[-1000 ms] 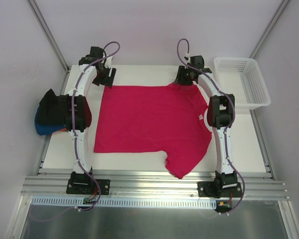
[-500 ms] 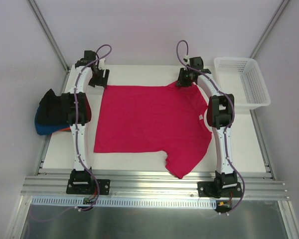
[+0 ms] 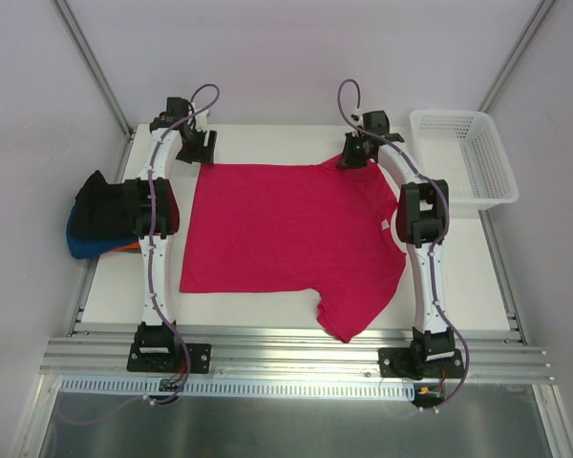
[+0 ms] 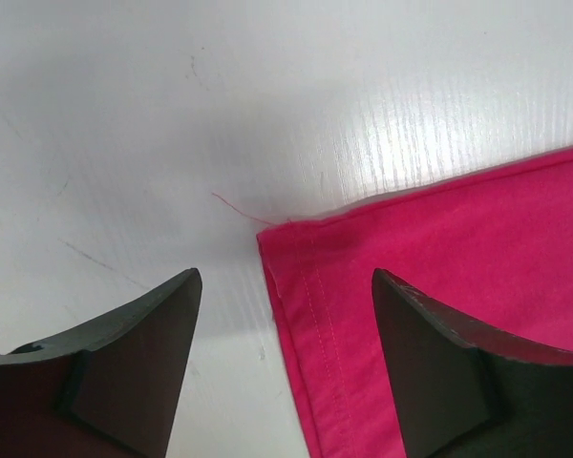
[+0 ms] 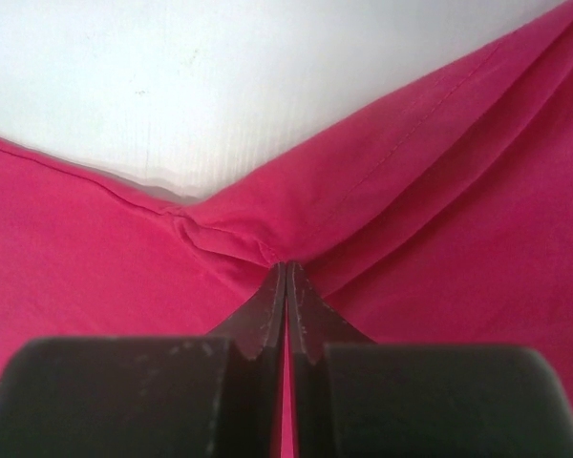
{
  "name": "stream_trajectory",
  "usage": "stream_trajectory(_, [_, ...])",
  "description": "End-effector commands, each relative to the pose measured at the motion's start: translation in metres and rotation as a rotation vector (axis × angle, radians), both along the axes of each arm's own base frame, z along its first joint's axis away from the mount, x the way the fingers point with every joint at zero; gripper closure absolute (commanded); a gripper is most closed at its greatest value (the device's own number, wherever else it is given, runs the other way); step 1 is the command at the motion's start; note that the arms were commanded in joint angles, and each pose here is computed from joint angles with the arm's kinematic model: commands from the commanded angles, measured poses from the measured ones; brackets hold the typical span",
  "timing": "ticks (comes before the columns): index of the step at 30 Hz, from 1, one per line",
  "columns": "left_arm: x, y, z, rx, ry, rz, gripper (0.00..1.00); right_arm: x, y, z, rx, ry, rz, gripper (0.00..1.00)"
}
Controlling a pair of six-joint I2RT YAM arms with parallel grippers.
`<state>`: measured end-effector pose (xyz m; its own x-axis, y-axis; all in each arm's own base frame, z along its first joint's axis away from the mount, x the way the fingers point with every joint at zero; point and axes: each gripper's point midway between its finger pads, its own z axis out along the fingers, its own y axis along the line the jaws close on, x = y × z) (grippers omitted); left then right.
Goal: Fold and stack the t-shirts
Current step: Grap the side of the flattened tshirt furthest away from the robot with both arms
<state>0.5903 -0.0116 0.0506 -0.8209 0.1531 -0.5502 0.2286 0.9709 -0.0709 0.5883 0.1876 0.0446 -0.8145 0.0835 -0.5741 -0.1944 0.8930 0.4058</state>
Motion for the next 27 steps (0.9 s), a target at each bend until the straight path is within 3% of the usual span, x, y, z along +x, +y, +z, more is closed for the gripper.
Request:
stream_trajectory(1, [0.011, -0.009, 0.003, -0.032, -0.042, -0.042, 0.29, 0.0, 0.007, 0.032, 0.019, -0.056, 0.025, 1.0])
stream_trajectory(4, [0.01, -0.012, -0.006, -0.041, -0.026, -0.046, 0.35, -0.001, 0.006, 0.034, 0.016, -0.055, 0.022, 0.99])
stream_trajectory(9, [0.012, -0.015, -0.013, -0.034, -0.025, -0.063, 0.53, 0.0, 0.005, 0.033, 0.015, -0.054, 0.022, 0.99])
stream_trajectory(18, [0.024, -0.012, -0.011, 0.015, -0.072, -0.076, 0.65, -0.003, 0.003, 0.03, 0.014, -0.045, 0.024, 1.0])
stream_trajectory(21, [0.026, -0.017, -0.01, 0.015, -0.082, -0.101, 0.88, -0.003, 0.001, 0.028, 0.008, -0.043, 0.023, 1.0])
stream_trajectory(22, [0.027, -0.017, -0.01, 0.015, -0.085, -0.102, 1.0, -0.002, 0.0, 0.029, 0.006, -0.047, 0.023, 1.0])
stream_trajectory(27, [0.027, -0.019, -0.005, 0.005, -0.095, -0.116, 1.0, -0.001, -0.003, 0.029, 0.0, -0.05, 0.014, 1.0])
